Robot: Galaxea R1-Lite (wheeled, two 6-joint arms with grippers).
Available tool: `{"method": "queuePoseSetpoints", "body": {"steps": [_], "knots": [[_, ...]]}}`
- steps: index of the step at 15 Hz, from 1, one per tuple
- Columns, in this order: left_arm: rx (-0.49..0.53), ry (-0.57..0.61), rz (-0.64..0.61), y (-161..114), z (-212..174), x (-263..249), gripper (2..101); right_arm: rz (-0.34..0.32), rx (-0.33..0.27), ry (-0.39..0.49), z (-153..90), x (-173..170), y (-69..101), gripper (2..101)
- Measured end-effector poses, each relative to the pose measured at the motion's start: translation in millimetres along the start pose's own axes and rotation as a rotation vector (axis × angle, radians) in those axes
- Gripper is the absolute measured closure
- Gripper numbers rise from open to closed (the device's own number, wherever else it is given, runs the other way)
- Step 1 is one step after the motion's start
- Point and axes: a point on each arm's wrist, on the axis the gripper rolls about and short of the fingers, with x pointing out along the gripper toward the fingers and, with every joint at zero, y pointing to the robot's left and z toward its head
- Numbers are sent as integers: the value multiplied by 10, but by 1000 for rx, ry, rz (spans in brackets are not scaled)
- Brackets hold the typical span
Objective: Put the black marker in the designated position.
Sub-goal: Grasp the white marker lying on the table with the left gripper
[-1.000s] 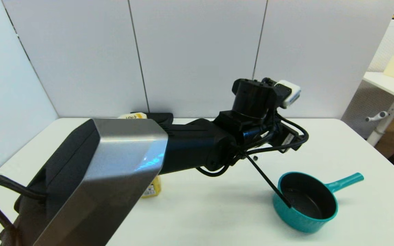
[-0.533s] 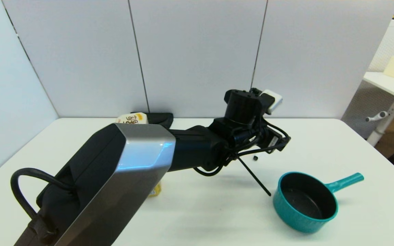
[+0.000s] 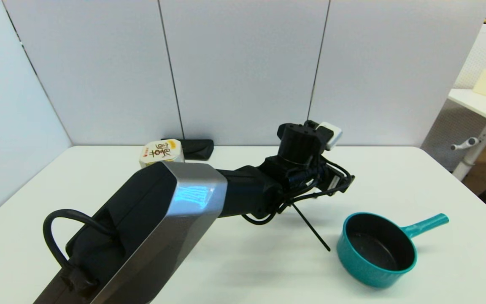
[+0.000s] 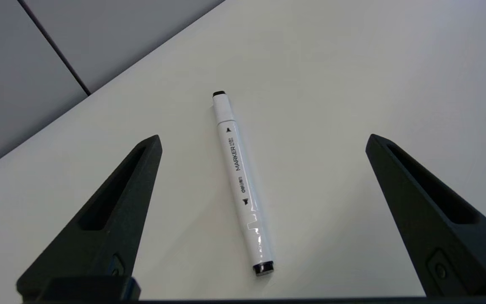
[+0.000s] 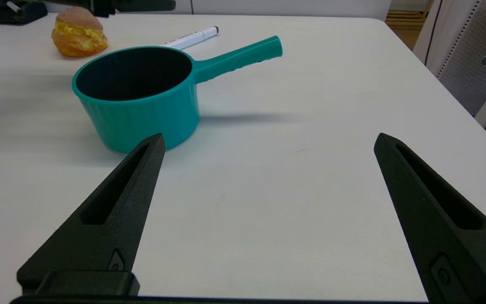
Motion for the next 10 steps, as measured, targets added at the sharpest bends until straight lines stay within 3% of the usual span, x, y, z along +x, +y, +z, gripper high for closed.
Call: {"method": "queuePoseSetpoints", "body": {"steps": [10], "knots": [[-5, 40, 4, 10, -287, 147, 53, 0, 0, 0, 0, 0, 0, 43]]}}
